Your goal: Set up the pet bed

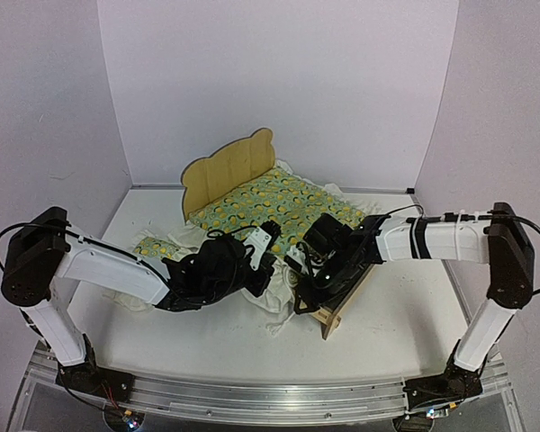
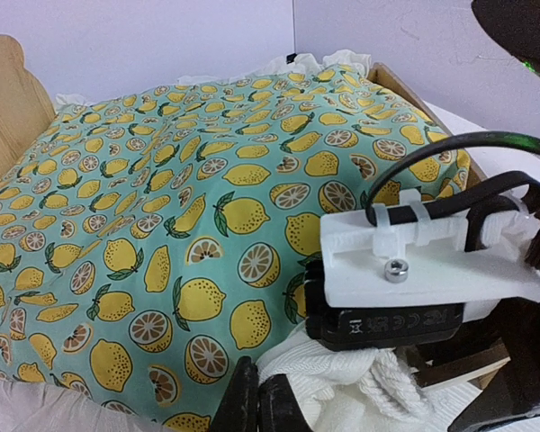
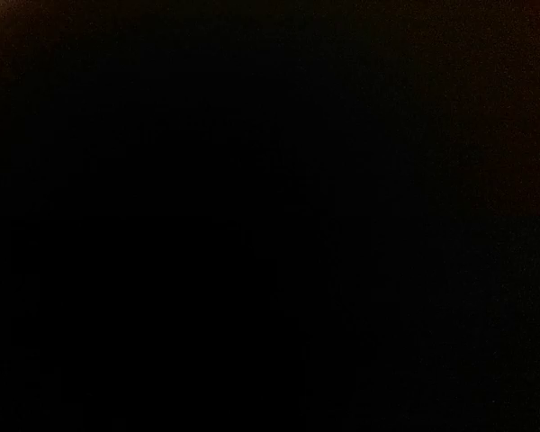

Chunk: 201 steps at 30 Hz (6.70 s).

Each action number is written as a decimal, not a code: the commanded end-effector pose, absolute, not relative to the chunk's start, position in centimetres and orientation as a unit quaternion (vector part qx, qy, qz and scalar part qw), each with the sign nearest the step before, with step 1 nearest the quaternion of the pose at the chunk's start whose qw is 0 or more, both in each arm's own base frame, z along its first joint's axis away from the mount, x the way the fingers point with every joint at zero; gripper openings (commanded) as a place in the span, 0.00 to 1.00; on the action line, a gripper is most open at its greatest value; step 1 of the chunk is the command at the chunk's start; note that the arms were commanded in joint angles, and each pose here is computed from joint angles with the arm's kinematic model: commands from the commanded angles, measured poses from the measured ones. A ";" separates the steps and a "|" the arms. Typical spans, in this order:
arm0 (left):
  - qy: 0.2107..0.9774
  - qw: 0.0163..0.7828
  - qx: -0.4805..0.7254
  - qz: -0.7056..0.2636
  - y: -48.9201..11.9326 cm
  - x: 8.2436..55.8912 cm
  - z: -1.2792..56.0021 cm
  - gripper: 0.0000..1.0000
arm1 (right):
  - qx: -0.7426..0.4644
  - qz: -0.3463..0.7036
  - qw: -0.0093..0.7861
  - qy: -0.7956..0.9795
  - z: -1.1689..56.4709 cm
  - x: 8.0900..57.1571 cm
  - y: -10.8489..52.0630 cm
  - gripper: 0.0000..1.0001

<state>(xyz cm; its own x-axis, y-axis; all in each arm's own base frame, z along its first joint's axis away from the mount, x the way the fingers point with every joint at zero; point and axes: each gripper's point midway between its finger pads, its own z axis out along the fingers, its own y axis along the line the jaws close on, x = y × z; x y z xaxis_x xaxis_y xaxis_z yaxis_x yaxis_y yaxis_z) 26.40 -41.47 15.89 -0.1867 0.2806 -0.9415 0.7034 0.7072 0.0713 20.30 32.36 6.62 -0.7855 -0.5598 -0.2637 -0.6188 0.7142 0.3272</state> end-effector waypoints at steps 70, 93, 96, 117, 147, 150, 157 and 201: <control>0.613 0.593 0.434 -0.290 -46.8 19.2 6.7 0.00 | -0.232 0.303 0.140 0.914 13.9 23.4 38.6 0.00; 0.621 0.397 0.541 -0.405 -42.1 10.0 6.5 0.00 | -0.249 0.246 0.116 0.930 13.4 19.4 32.3 0.62; 0.618 0.387 0.545 -0.413 -42.1 9.5 7.0 0.00 | -0.271 0.243 0.117 0.924 14.3 18.4 30.9 0.70; 0.652 0.394 0.472 -0.445 -40.6 13.5 10.1 0.00 | -0.384 0.267 0.347 0.813 11.3 14.3 36.3 0.68; 0.648 0.343 0.490 -0.471 -42.5 11.3 10.2 0.00 | -0.194 0.135 0.289 0.928 12.9 23.4 33.5 0.60; 0.647 0.337 0.494 -0.473 -42.8 11.0 10.0 0.00 | -0.190 0.101 0.309 0.926 12.9 24.6 33.0 0.61; 0.654 0.336 0.495 -0.463 -42.8 11.0 9.5 0.00 | -0.237 0.038 0.324 0.915 11.8 26.2 33.2 0.35; 0.695 0.349 0.485 -0.400 -40.9 14.4 7.6 0.00 | -0.385 0.235 0.194 0.871 15.1 12.5 35.0 0.70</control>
<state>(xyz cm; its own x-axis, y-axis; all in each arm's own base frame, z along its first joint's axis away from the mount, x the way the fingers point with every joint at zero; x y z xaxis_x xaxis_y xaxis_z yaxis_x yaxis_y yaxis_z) 12.87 -40.29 5.66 -0.3295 0.4348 -0.8381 0.9434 0.1868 -0.2740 14.82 30.78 15.31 -0.6587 -0.6283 -0.4139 -0.7183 0.6889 0.0974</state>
